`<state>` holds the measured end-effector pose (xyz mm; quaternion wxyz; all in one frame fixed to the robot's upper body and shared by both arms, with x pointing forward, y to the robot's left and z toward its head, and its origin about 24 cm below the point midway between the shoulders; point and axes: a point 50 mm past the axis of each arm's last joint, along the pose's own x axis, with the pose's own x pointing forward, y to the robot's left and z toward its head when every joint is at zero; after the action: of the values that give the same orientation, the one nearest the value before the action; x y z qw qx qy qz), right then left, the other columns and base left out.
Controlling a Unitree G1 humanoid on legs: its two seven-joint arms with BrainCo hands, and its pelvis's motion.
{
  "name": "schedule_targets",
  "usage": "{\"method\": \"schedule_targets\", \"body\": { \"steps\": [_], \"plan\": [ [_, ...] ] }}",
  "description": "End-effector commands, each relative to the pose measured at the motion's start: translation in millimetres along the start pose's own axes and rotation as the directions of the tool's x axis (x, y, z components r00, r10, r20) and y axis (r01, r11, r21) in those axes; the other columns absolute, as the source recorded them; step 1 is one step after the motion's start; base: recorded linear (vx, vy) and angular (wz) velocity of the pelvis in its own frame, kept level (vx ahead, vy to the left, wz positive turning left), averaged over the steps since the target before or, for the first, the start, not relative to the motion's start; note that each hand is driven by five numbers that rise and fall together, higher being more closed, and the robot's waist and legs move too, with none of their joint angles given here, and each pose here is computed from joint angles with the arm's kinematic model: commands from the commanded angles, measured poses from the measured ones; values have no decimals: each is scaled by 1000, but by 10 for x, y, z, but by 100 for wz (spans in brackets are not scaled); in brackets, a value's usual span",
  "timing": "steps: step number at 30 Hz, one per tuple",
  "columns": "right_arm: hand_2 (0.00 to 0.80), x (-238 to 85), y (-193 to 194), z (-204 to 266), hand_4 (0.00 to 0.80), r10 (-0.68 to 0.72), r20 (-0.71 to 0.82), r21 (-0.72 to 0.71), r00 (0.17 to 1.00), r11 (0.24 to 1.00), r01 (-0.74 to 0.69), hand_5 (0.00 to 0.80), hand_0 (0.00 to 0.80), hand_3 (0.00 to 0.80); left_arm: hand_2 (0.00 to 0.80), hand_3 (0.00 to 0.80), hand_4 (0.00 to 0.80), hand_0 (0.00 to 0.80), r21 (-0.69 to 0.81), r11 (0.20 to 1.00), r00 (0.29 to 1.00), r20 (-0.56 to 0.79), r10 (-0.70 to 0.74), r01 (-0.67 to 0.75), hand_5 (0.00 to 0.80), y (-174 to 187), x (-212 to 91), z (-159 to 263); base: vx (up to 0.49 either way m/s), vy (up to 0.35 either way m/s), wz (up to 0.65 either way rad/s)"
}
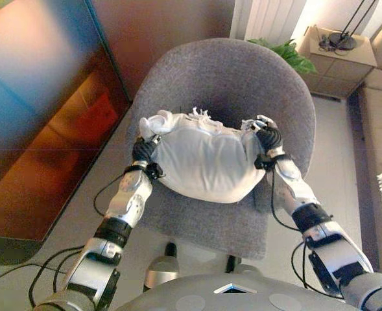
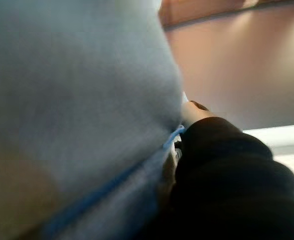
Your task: Pick up the cushion and take it to the sofa
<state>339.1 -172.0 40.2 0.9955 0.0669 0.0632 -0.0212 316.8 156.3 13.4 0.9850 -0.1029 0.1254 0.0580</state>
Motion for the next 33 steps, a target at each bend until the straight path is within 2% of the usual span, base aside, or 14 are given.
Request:
{"method": "schedule_targets", "body": {
  "steps": [1, 3, 9, 18, 19, 20, 21, 22, 23, 24, 25, 26, 30, 33],
  "plan": [
    [800, 339, 560, 766, 800, 145, 159, 40, 977, 987, -153, 800, 800, 800, 800, 800, 800, 800, 69, 972, 955, 181, -235, 226, 800, -922, 217, 688, -273, 0, -1],
    [800, 428, 582, 851, 800, 162, 136, 32, 977, 985, -168, 800, 800, 800, 800, 800, 800, 800, 109, 971, 962, 153, -228, 213, 800, -972, 312, 791, -234, -20, -2],
    [800, 615, 432, 1147, 800, 91, 88, -67, 992, 994, -85, 800, 800, 800, 800, 800, 800, 800, 201, 971, 986, 75, -149, 132, 800, -991, 495, 1002, -99, 25, -5],
    [800, 687, 419, 1613, 800, 25, 131, -200, 991, 980, 2, 800, 800, 800, 800, 800, 800, 800, 179, 984, 992, 128, -14, -9, 800, -918, 586, 1457, -47, 9, -7],
    [800, 687, 426, 1680, 800, 20, 147, -211, 989, 977, 12, 800, 800, 800, 725, 725, 725, 725, 181, 983, 989, 147, -4, -23, 725, -907, 589, 1525, -17, 15, -6],
    [800, 684, 423, 1752, 800, 13, 171, -223, 985, 975, 26, 800, 800, 800, 515, 515, 515, 515, 163, 986, 984, 178, 14, -43, 515, -885, 588, 1602, -4, 22, -5],
    [800, 680, 429, 1801, 800, 14, 190, -232, 982, 972, 31, 800, 800, 800, 367, 367, 367, 367, 149, 987, 981, 195, 22, -52, 367, -872, 586, 1654, 11, 26, -7],
    [800, 674, 442, 1853, 800, 9, 216, -242, 976, 969, 45, 800, 800, 800, 0, 0, 0, 0, 139, 988, 975, 221, 29, -61, 0, -863, 581, 1727, 0, 0, 0],
    [800, 666, 446, 1911, 800, -9, 240, -248, 971, 966, 71, 800, 800, 800, 0, 0, 0, 0, 139, 988, 968, 249, 35, -72, 0, -856, 572, 1807, 12, 8, -4],
    [703, 664, 446, 1926, 703, -14, 247, -248, 969, 966, 77, 703, 703, 703, 0, 0, 0, 0, 143, 987, 965, 260, 35, -75, 0, -854, 569, 1832, 18, -1, -6],
    [317, 659, 451, 1957, 317, -20, 262, -247, 965, 965, 87, 317, 317, 317, 0, 0, 0, 0, 151, 986, 961, 276, 32, -76, 0, -854, 563, 1874, 25, -4, -6],
    [0, 654, 457, 1983, 0, -34, 276, -253, 961, 962, 107, 0, 0, 0, 0, 0, 0, 0, 147, 986, 956, 292, 36, -82, 0, -854, 557, 1911, 29, -3, -6],
    [0, 625, 495, 2115, 0, -54, 352, -316, 934, 933, 173, 0, 0, 0, 0, 0, 0, 0, 160, 982, 931, 362, 36, -100, 0, -876, 524, 2041, 35, 10, -5],
    [0, 588, 470, 2239, 0, -65, 419, -310, 905, 927, 210, 0, 0, 0, 0, 0, 0, 0, 162, 982, 907, 420, 23, -100, 0, -870, 490, 2144, 24, 11, -1]
  ]
}}
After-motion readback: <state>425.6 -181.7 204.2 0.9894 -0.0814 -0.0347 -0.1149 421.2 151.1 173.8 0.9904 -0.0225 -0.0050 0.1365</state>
